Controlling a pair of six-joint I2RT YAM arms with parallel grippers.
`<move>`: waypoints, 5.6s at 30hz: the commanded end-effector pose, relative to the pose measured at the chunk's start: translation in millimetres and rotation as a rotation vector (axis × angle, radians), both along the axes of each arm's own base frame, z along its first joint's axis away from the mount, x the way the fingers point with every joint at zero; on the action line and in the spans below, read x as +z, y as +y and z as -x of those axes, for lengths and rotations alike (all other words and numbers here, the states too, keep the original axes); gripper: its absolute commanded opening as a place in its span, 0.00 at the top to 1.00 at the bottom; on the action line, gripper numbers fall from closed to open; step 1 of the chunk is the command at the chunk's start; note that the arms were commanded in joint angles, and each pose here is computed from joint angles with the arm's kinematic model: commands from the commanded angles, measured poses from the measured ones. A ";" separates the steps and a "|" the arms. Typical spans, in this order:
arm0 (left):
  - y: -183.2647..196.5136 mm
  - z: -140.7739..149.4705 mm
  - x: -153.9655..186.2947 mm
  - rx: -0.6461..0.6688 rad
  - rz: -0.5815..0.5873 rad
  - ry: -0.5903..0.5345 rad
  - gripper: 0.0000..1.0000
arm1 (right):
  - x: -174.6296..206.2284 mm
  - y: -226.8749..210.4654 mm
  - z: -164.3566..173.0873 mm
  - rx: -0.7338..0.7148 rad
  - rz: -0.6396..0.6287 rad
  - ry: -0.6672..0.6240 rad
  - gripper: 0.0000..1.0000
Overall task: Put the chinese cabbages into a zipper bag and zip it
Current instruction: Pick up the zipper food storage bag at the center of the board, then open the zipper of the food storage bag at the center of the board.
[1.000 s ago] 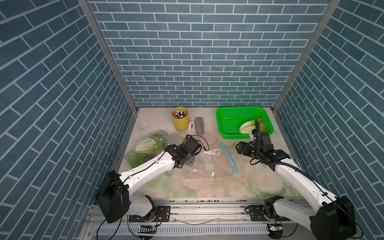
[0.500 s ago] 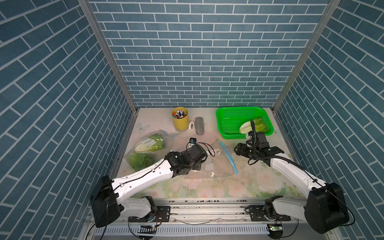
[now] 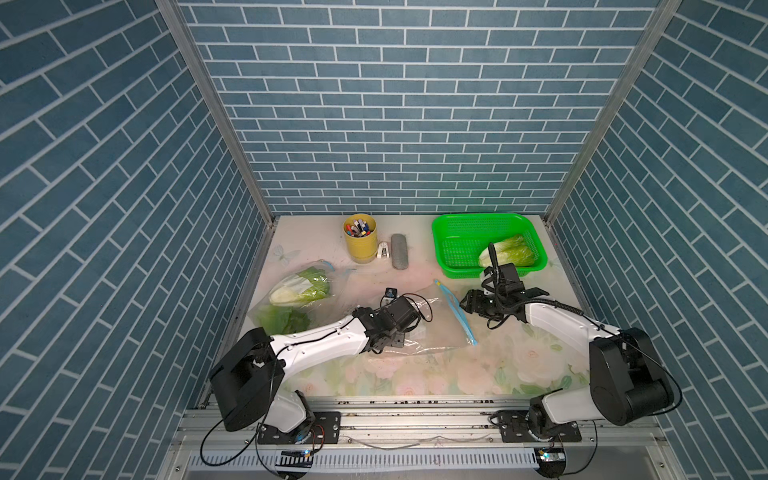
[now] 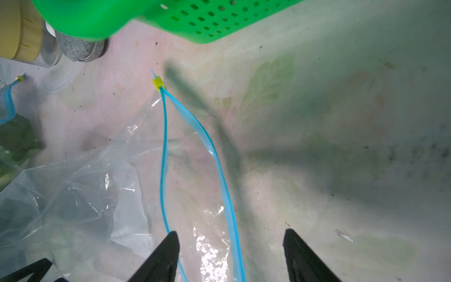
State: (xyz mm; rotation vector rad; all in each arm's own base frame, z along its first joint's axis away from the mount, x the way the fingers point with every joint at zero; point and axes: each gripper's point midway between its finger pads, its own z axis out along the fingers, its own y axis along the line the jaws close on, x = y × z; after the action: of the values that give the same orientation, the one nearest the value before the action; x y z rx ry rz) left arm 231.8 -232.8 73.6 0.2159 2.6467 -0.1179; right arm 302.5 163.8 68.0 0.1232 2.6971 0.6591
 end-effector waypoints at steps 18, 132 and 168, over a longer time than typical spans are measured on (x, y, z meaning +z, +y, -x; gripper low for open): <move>7.9 -6.1 -20.0 -0.001 -0.033 0.014 0.44 | -23.6 27.7 -10.2 0.050 -0.100 0.087 0.61; -24.3 -102.3 252.6 -0.087 0.066 -0.390 1.00 | 226.5 115.9 2.6 0.254 -0.183 -0.417 1.00; -55.2 -108.0 207.5 -0.086 0.133 -0.404 1.00 | 120.3 73.7 -4.6 0.199 0.096 -0.303 0.42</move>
State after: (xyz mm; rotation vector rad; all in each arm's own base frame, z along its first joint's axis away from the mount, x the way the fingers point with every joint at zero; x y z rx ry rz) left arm 340.7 -285.6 282.2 0.2879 2.2284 -0.2301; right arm 308.2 236.4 170.0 -0.2268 2.5245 0.5092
